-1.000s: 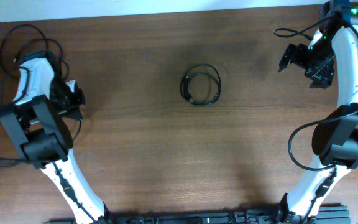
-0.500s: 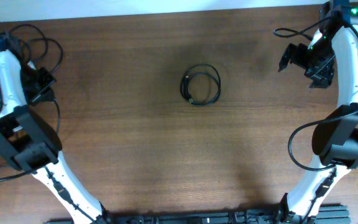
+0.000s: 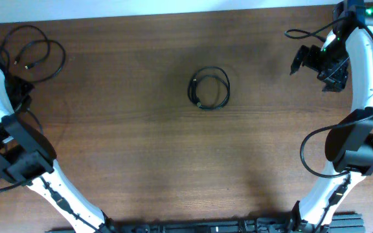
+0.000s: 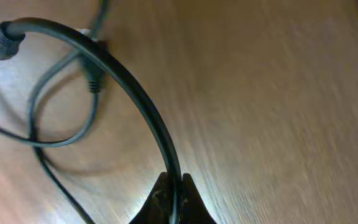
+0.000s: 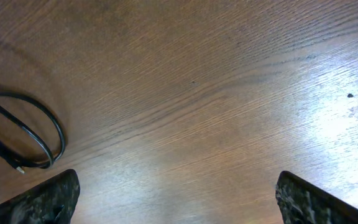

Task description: Untangle cables

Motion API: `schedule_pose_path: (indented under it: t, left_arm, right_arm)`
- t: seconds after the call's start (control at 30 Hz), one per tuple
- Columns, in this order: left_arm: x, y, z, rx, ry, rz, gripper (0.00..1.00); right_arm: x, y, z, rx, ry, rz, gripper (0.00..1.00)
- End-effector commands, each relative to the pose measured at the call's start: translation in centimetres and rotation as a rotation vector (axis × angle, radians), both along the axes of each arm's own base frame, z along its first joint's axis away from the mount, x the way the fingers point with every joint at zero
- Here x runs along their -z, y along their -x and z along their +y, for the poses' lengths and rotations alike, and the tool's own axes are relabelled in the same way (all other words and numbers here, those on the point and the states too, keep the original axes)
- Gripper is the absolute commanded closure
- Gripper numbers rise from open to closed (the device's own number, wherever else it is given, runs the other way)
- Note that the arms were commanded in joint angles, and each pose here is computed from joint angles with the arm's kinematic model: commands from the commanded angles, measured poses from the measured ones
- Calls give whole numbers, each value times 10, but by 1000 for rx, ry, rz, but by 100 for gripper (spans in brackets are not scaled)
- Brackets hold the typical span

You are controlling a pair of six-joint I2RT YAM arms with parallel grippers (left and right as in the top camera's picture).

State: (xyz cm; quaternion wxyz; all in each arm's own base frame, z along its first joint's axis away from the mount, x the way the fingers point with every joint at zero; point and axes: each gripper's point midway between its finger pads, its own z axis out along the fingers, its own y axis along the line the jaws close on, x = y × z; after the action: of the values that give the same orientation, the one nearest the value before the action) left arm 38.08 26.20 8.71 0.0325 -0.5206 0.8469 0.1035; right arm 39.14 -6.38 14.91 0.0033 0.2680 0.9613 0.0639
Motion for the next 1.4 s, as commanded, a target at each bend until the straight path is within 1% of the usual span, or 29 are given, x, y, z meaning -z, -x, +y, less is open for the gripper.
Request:
schedule_pose_path:
  t: [0.0, 0.1, 0.17, 0.27, 0.3, 0.37, 0.43, 0.47, 0.57, 0.63, 0.67, 0.73, 0.77, 0.83, 0.93, 1.03, 1.13, 1.2, 1.27, 1.33, 1.37]
  left_arm:
    - [-8, 13, 29, -139, -130, 20, 100]
    - [-8, 16, 39, -171, -136, 6, 98]
    - [-8, 21, 47, -191, -138, 1, 89]
    - [-9, 25, 55, -205, -143, -5, 84]
    - [-9, 26, 57, -204, -143, -5, 80]
    - [-9, 30, 60, -214, -143, -4, 64]
    - [-8, 29, 60, -207, -130, -8, 58]
    - [-6, 24, 55, -160, -94, -21, 57]
    - [0, -7, 26, 95, 89, -134, 51]
    - [-3, -34, -1, 284, 209, -254, 45]
    - [-6, -44, -14, 353, 252, -300, 44]
    - [-15, -68, -53, 558, 356, -414, 40]
    - [-19, -76, -71, 635, 389, -450, 39]
    - [-24, -88, -100, 739, 431, -489, 37]
    - [-25, -104, -157, 875, 468, -481, 32]
    - [-25, -114, -213, 988, 497, -461, 27]
    - [-26, -122, -284, 1136, 518, -451, 21]
    - [-27, -123, -337, 1246, 527, -453, 14]
    - [-27, -119, -392, 1361, 539, -452, 6]
    - [-17, -110, -449, 1425, 552, -423, 6]
    - [-11, -105, -466, 1423, 550, -401, 7]
  right_arm:
    - [-16, -1, -3, -5, 26, -44, 2]
    - [-16, -1, -3, -5, 26, -44, 2]
    - [-16, -1, -3, -5, 26, -44, 1]
    - [-16, -1, -3, -4, 26, -44, 2]
    - [-16, -1, -3, -5, 26, -44, 2]
    - [-16, -1, -3, -4, 26, -44, 2]
    - [-16, -1, -3, -5, 26, -44, 2]
    - [-16, -1, -3, -5, 26, -44, 2]
    - [-16, -1, -3, -5, 26, -44, 2]
    - [-16, -1, -3, -5, 26, -44, 2]
    - [-16, -1, -3, -4, 26, -44, 1]
    - [-16, -1, -3, -5, 26, -44, 2]
    - [-16, -1, -3, -5, 26, -44, 2]
    - [-16, -1, -3, -5, 26, -44, 2]
    - [-16, -1, -3, -5, 26, -44, 2]
    - [-16, -1, -3, -5, 26, -44, 2]
    - [-16, -1, -3, -5, 26, -44, 2]
    - [-16, -1, -3, -5, 26, -44, 2]
    - [-16, -1, -3, -4, 26, -44, 2]
    - [-16, -1, -3, -5, 26, -44, 2]
    - [-16, -1, -3, -5, 26, -44, 2]
